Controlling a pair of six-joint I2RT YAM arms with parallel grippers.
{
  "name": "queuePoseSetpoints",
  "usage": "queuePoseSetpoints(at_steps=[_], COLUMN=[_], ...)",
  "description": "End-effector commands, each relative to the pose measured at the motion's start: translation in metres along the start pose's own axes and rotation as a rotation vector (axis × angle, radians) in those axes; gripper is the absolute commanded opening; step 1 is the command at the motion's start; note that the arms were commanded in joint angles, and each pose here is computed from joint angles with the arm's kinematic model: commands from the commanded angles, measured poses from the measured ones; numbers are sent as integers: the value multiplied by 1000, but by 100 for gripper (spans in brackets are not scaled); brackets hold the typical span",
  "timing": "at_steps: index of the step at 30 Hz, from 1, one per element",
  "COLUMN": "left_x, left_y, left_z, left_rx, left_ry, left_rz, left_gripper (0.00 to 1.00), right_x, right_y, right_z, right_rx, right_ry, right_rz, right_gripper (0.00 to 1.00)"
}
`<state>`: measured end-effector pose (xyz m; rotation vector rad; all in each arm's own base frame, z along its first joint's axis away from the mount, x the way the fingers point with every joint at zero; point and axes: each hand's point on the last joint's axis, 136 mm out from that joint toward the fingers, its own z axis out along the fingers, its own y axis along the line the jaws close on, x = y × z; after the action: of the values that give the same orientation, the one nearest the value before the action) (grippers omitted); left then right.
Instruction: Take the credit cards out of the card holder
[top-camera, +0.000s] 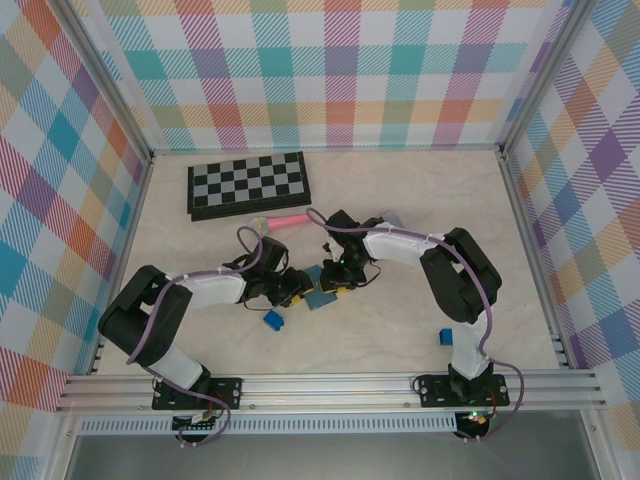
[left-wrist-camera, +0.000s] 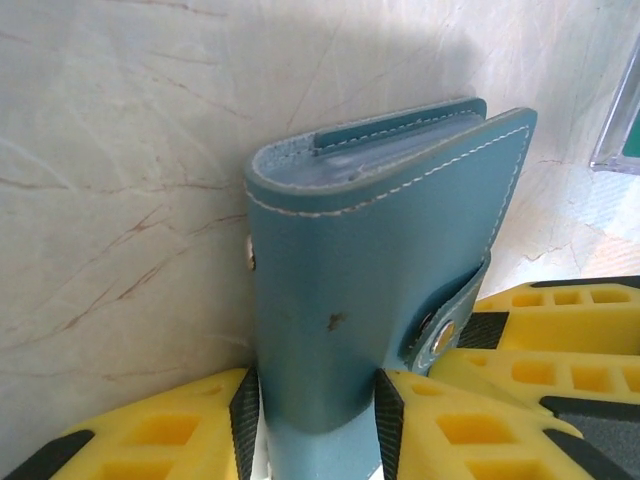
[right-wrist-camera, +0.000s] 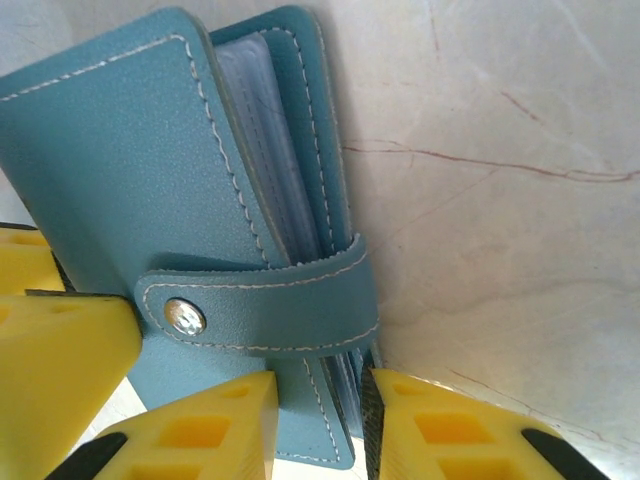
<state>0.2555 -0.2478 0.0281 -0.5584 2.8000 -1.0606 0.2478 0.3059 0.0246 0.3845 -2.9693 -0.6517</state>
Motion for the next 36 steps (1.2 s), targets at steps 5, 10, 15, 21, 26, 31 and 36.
queuePoseSetpoints(at_steps=[5,10,15,21,26,31,36], left_x=[2,4,1,-2,-1,0,0], left_y=[2,0,-5,-9,-15,-22,-28], left_z=[2,-1,-5,-11,-18,-23,-25], left_rx=[80,101,119,105,114,119,131], left_ry=[-5,-7,-27,-47,-52,-42,-39], left_rz=[-4,20,43,79,102,119,123], left_gripper=[35,28,20,8,2,0,0], right_x=[6,5,1,-9,-13,-13,-19], right_y=[-21,-16,-14,-3,2,21,35], right_z=[14,14,5,-27,-49,-48,-39], right_rx=[74,50,53,27,44,35,22], right_ry=[42,37,-2,-141,-229,-227,-200], right_rz=[52,62,63,30,-19,-111,-135], right_gripper=[29,29,30,39,47,48,43])
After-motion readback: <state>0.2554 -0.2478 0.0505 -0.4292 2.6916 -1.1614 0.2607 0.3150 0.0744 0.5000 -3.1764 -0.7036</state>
